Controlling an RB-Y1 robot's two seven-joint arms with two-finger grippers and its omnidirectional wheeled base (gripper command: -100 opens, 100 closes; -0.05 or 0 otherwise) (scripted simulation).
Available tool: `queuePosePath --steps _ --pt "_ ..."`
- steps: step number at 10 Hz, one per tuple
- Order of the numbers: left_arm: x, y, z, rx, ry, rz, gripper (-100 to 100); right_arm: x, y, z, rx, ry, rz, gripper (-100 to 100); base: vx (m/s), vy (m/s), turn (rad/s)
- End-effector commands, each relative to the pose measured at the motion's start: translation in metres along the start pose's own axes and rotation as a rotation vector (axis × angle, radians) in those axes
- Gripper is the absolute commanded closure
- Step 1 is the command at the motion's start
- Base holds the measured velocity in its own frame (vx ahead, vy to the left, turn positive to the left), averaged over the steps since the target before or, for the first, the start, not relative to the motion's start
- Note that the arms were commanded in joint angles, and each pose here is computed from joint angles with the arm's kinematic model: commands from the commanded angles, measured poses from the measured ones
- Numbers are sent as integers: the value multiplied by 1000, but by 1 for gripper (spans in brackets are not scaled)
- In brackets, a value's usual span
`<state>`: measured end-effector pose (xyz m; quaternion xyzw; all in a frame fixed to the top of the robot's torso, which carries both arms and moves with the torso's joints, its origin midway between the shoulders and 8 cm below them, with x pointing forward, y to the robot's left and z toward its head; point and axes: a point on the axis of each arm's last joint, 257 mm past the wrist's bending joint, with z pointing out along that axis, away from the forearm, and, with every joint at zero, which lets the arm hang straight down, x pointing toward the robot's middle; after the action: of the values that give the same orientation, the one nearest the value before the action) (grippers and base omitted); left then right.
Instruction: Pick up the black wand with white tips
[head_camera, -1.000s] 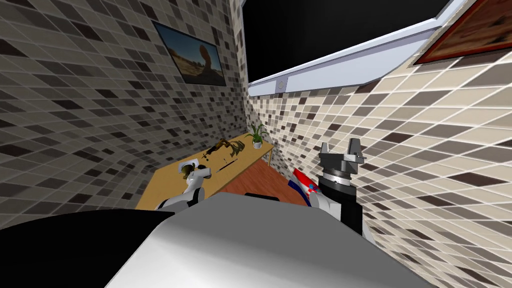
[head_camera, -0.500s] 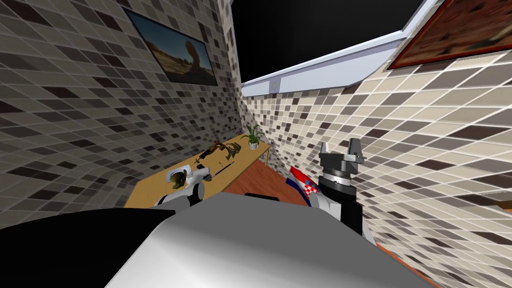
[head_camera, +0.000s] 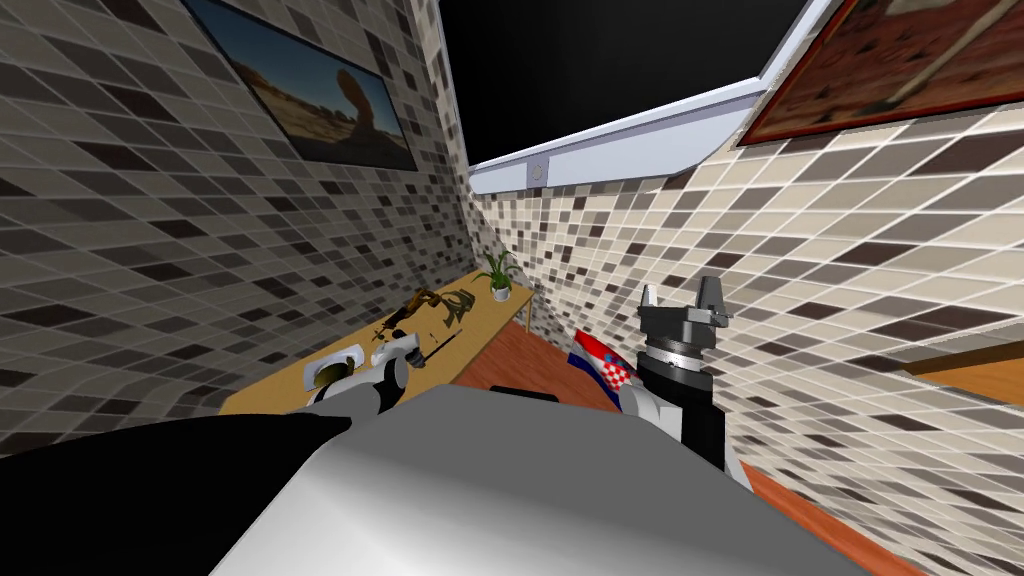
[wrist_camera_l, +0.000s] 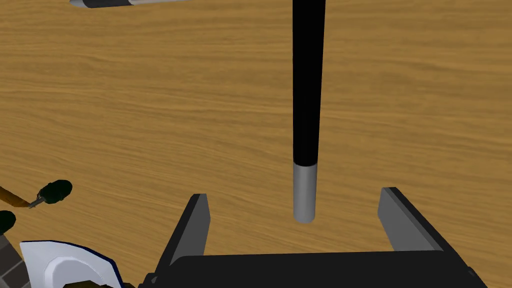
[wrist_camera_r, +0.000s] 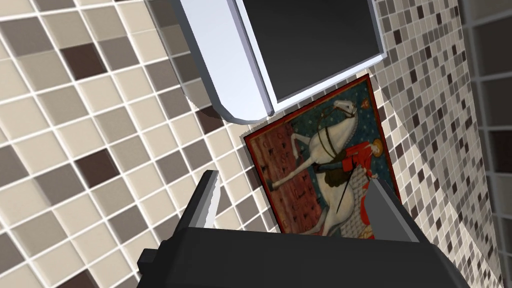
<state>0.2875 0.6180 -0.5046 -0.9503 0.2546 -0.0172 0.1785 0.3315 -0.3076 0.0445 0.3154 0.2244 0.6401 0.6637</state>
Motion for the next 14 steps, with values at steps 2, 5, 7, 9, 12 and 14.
queuePosePath --steps 2,5,7,9,12,14 --pt "-1 10 3 -32 -5 -14 -100 0 0 0 0 0 0 0 18 27 -39" --pt "0 30 3 -112 -7 -56 -100 0 0 0 0 0 0 0 20 34 -137" --pt "2 38 2 -145 -6 -73 -100 0 0 0 0 0 0 0 25 41 -85" --pt "4 47 1 -176 -6 -86 -100 0 0 0 0 0 0 0 31 54 -123" --pt "10 58 -1 -224 0 -109 -100 0 0 0 0 0 0 0 19 39 -86" --pt "9 58 -2 -224 -1 -108 -100 0 0 0 0 0 0 0 5 14 -10"
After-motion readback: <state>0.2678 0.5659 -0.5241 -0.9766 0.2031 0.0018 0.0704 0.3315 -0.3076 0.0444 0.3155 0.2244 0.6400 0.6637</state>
